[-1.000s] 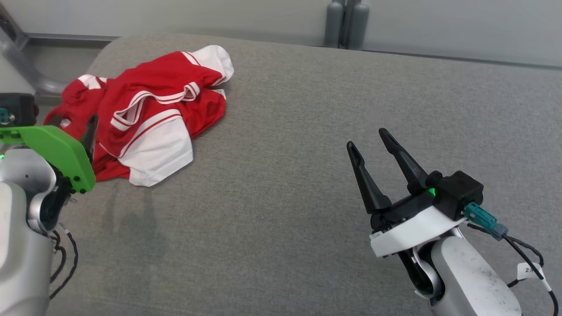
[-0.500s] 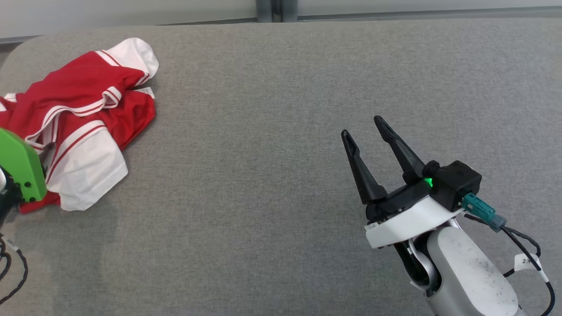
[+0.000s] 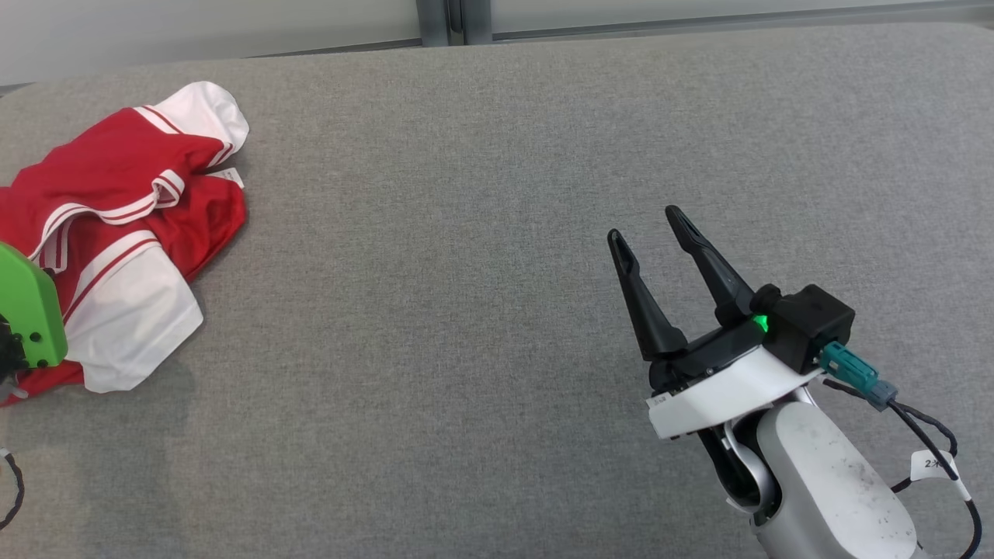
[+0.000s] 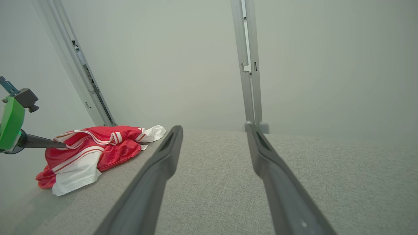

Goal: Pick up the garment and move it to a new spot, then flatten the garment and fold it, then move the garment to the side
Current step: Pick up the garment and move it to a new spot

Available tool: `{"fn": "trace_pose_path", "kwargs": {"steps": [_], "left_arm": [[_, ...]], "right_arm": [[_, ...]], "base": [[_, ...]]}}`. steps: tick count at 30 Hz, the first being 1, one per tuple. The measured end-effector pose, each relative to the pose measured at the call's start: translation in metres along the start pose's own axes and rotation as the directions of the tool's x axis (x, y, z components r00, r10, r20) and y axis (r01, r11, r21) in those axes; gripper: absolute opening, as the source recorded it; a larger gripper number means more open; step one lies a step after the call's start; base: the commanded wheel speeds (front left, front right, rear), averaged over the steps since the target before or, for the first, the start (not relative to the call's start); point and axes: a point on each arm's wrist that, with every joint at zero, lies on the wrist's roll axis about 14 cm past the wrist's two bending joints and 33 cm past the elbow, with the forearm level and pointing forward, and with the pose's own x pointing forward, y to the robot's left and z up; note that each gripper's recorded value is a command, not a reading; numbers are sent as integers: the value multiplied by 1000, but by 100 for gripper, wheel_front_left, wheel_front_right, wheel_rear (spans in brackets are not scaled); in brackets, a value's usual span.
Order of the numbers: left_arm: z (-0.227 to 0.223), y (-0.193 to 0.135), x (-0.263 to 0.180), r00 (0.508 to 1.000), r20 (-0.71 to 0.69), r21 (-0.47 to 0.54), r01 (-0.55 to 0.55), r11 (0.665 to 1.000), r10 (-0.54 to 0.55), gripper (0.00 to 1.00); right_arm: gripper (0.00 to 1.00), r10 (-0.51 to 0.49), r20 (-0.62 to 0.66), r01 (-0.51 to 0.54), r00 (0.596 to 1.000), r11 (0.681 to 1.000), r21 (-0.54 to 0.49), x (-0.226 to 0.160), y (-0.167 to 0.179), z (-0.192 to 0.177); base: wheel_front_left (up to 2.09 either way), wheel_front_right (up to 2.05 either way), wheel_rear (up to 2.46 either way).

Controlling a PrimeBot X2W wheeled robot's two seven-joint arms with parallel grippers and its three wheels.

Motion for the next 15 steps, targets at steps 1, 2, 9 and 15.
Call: {"fn": "trace_pose_path", "kwargs": {"steps": [1, 2, 9, 15], "left_arm": [[1, 0, -2, 1000, 4, 13, -2, 1000, 2, 0], [2, -1, -3, 1000, 10, 26, -2, 1000, 1, 0], [41, -23, -26, 991, 124, 152, 28, 988, -47, 0], [91, -73, -62, 953, 250, 262, 102, 960, -169, 0]], "right_arm": [[100, 3, 3, -3, 1000, 1000, 1, 0, 2, 1], [100, 4, 4, -4, 1000, 1000, 1, 0, 3, 2], [100, 1, 19, -1, 1000, 1000, 10, -8, 9, 11], [100, -14, 55, 14, 998, 1000, 12, -22, 15, 28]], "base": [[0, 0, 0], [0, 0, 0], [0, 0, 0], [0, 0, 0]]}}
